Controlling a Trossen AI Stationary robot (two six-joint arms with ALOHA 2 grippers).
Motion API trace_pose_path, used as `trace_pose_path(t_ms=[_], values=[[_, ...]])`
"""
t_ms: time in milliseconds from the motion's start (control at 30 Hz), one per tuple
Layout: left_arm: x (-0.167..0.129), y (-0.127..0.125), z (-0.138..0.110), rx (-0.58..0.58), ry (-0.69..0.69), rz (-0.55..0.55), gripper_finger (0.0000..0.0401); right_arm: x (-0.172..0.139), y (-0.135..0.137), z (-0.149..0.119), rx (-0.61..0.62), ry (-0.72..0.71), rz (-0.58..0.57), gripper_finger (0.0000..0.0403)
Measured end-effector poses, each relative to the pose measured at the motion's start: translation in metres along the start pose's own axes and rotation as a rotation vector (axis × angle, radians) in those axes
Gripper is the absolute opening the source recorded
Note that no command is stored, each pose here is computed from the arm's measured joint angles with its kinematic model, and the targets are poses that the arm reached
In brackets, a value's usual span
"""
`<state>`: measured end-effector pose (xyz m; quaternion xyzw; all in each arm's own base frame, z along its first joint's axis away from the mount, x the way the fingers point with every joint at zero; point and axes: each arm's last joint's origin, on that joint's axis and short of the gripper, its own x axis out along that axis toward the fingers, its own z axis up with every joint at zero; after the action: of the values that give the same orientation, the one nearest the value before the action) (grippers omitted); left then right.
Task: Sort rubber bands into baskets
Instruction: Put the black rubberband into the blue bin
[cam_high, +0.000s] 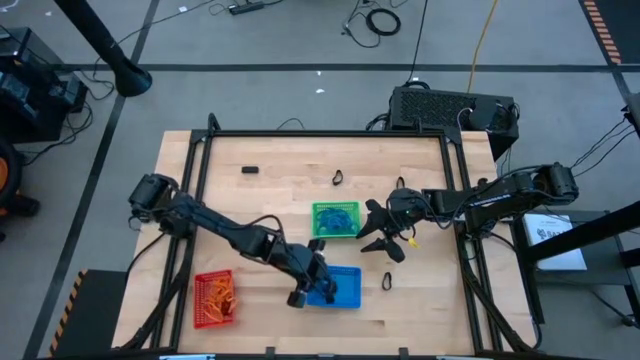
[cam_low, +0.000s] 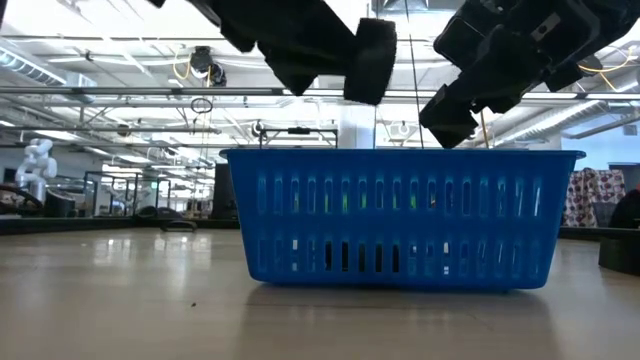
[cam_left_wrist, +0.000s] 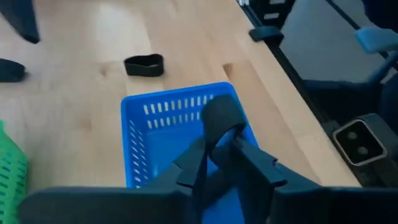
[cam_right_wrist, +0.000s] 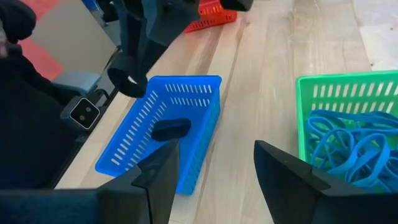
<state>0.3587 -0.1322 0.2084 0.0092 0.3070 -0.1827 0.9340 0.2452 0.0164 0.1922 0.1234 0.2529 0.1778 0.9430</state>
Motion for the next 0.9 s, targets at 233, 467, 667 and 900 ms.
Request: trace_pose_path(t_ms=[233, 467, 667, 900], values=[[-0.003, -0.001, 0.010, -0.027, 0.033, -0.014, 0.0119, 0.000, 0.000, 0.000, -0.025, -0.001, -0.001, 0.0199], [-0.020, -0.007, -0.002, -0.098, 0.231, -0.114, 0.0123, 0.000, 0.000, 0.000, -0.001, 0.001, 0.000, 0.0199], [-0.062, -0.033, -0.031, -0.430, 0.653, -0.009, 0.0123, 0.000, 0.000, -0.001, 0.000, 0.007, -0.001, 0.0199], [-0.096, -0.085, -0.056, -0.486, 0.833, 0.160, 0.0123, 0.000, 0.000, -0.001, -0.004, 0.006, -0.004, 0.0199]])
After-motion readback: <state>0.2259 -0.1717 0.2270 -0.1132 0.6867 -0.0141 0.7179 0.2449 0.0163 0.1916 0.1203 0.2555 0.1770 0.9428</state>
